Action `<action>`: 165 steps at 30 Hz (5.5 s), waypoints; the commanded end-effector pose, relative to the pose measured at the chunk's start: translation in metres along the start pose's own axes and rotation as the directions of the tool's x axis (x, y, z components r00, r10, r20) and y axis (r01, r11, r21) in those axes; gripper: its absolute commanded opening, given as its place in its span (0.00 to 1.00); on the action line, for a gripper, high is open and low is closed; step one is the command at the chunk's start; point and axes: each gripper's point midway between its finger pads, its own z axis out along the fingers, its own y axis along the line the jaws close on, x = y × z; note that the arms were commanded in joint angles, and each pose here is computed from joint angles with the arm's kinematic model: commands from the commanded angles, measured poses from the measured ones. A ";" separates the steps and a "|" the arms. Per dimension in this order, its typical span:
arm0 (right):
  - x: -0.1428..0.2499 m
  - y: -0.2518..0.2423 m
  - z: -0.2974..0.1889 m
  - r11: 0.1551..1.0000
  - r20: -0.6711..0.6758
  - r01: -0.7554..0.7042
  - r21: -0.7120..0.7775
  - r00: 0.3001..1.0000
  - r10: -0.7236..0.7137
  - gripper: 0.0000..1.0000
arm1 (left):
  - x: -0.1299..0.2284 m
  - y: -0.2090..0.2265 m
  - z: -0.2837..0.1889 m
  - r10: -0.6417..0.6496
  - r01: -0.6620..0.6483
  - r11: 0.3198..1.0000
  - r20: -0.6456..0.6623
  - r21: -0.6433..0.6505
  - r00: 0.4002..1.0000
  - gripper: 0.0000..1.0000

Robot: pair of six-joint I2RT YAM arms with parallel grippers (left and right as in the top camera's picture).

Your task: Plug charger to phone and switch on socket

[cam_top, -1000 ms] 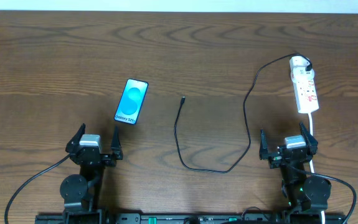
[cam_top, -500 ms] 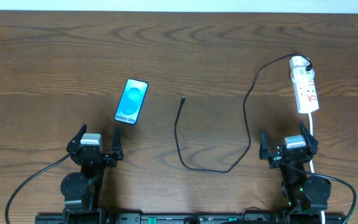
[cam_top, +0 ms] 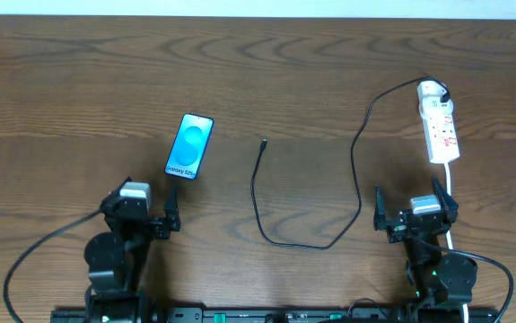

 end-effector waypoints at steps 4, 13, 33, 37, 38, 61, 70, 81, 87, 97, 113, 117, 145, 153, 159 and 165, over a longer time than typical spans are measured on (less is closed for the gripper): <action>0.001 0.000 0.000 1.000 0.000 -0.012 0.001 1.000 0.012 0.99 | -0.050 -0.009 0.003 0.040 -0.041 0.997 0.019 0.059 0.999 0.88; 0.001 0.000 0.000 1.000 0.000 -0.012 0.001 1.000 0.012 0.99 | -0.086 -0.025 0.027 0.026 -0.017 0.982 -0.047 0.187 0.999 0.87; 0.001 0.000 0.000 1.000 0.000 -0.012 0.001 1.000 0.012 0.99 | -0.125 -0.020 0.095 -0.039 0.139 0.967 -0.414 0.214 0.909 0.88; 0.001 0.000 0.000 1.000 0.000 -0.012 0.001 1.000 0.012 0.99 | -0.136 -0.018 0.104 -0.042 0.145 0.967 -0.429 0.211 0.903 0.88; 0.001 0.000 0.000 1.000 0.000 -0.012 0.001 1.000 0.012 0.99 | -0.140 -0.018 0.106 -0.042 0.146 0.967 -0.431 0.211 0.901 0.87; 0.001 0.000 0.000 1.000 -0.001 -0.012 0.001 1.000 0.012 0.99 | -0.115 -0.008 0.136 -0.044 0.205 0.971 -0.752 0.122 0.657 0.87; 0.001 0.000 0.000 1.000 0.000 -0.012 0.002 1.000 0.012 0.99 | -0.118 -0.010 0.138 -0.043 0.214 0.967 -0.741 0.137 0.670 0.87; 0.001 0.000 0.000 1.000 0.000 -0.012 0.001 1.000 0.012 0.99 | -0.117 -0.010 0.138 -0.043 0.214 0.967 -0.742 0.137 0.669 0.87; 0.001 0.000 0.000 1.000 0.000 -0.012 0.001 1.000 0.012 0.99 | -0.117 -0.010 0.138 -0.043 0.214 0.967 -0.742 0.137 0.669 0.87; 0.001 0.000 0.000 1.000 0.000 -0.012 0.001 1.000 0.012 0.99 | -0.108 -0.012 0.127 -0.048 0.231 0.965 -0.780 0.124 0.624 0.87; 0.001 0.000 0.000 1.000 0.000 -0.012 0.001 1.000 0.012 0.99 | -0.094 0.002 0.162 -0.041 0.174 0.979 -0.741 0.103 0.671 0.87; 0.001 0.000 0.000 1.000 0.000 -0.012 0.001 1.000 0.012 0.99 | -0.058 0.001 0.174 -0.049 0.201 0.976 -0.808 0.087 0.587 0.87; 0.001 0.000 0.000 1.000 0.000 -0.012 0.001 1.000 0.012 0.99 | 0.102 -0.020 0.177 -0.021 0.033 0.999 -0.979 -0.015 0.205 0.87; 0.001 0.000 0.000 1.000 0.000 -0.012 0.002 1.000 0.012 0.99 | 0.115 -0.017 0.182 -0.020 0.015 1.000 -0.972 -0.016 0.232 0.87; 0.001 0.000 0.000 1.000 0.000 -0.012 0.001 1.000 0.012 0.99 | 0.124 -0.019 0.182 -0.014 0.014 1.000 -0.972 -0.011 0.236 0.87; 0.001 0.000 0.000 1.000 0.000 -0.012 0.002 1.000 0.012 0.99 | 0.134 -0.019 0.177 -0.013 0.014 1.000 -0.975 -0.010 0.222 0.87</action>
